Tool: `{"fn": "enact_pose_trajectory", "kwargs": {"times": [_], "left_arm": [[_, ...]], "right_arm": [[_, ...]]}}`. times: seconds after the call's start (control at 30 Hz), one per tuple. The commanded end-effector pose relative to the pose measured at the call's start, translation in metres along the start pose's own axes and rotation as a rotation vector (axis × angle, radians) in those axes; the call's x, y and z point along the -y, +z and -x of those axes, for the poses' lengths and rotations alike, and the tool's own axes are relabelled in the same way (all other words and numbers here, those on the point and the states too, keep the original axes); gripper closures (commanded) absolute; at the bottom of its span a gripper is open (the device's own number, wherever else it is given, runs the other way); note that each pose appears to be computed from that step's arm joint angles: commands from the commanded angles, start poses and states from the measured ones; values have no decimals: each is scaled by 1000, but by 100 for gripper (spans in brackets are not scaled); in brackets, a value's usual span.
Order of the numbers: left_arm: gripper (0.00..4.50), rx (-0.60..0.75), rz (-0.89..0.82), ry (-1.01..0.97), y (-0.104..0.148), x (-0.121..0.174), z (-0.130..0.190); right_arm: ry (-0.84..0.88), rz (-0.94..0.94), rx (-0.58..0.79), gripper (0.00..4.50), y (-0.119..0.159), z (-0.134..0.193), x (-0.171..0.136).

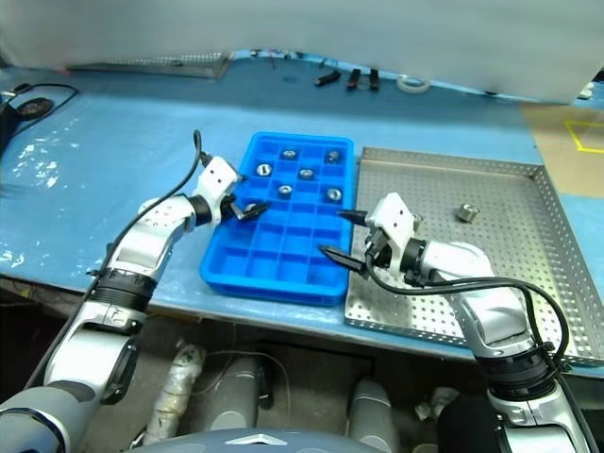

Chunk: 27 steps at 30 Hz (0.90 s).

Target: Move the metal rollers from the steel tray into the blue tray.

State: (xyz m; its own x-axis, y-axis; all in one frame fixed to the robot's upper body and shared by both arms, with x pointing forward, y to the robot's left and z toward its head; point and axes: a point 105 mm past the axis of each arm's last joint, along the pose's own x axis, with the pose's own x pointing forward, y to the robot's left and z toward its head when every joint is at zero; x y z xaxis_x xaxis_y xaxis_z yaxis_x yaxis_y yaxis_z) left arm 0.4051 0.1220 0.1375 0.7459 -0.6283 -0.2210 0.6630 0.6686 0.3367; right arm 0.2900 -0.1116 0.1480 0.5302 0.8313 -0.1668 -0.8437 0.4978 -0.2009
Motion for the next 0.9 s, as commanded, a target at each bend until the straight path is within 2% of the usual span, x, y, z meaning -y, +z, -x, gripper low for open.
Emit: {"fn": "enact_pose_trajectory", "kwargs": {"times": [0.03,0.13,0.37,0.63,0.7,0.8,0.9], "left_arm": [[19,64,-11,-23,19,-3,-4],[19,126,-5,-53,37,0,-17],[19,201,-50,-191,72,30,-60],[19,231,-88,-300,116,96,-110],[19,221,-88,-292,119,103,-116],[19,249,-93,-401,131,137,-121],[19,215,-140,-502,122,167,-123]], "right_arm": [[-48,37,37,46,13,11,7],[-119,48,35,46,15,18,16],[-300,64,1,46,16,48,24],[-534,29,-42,46,8,90,7],[-565,22,-47,46,8,94,2],[-645,9,-60,46,6,107,-6],[-706,-3,-78,46,4,117,-14]]}}
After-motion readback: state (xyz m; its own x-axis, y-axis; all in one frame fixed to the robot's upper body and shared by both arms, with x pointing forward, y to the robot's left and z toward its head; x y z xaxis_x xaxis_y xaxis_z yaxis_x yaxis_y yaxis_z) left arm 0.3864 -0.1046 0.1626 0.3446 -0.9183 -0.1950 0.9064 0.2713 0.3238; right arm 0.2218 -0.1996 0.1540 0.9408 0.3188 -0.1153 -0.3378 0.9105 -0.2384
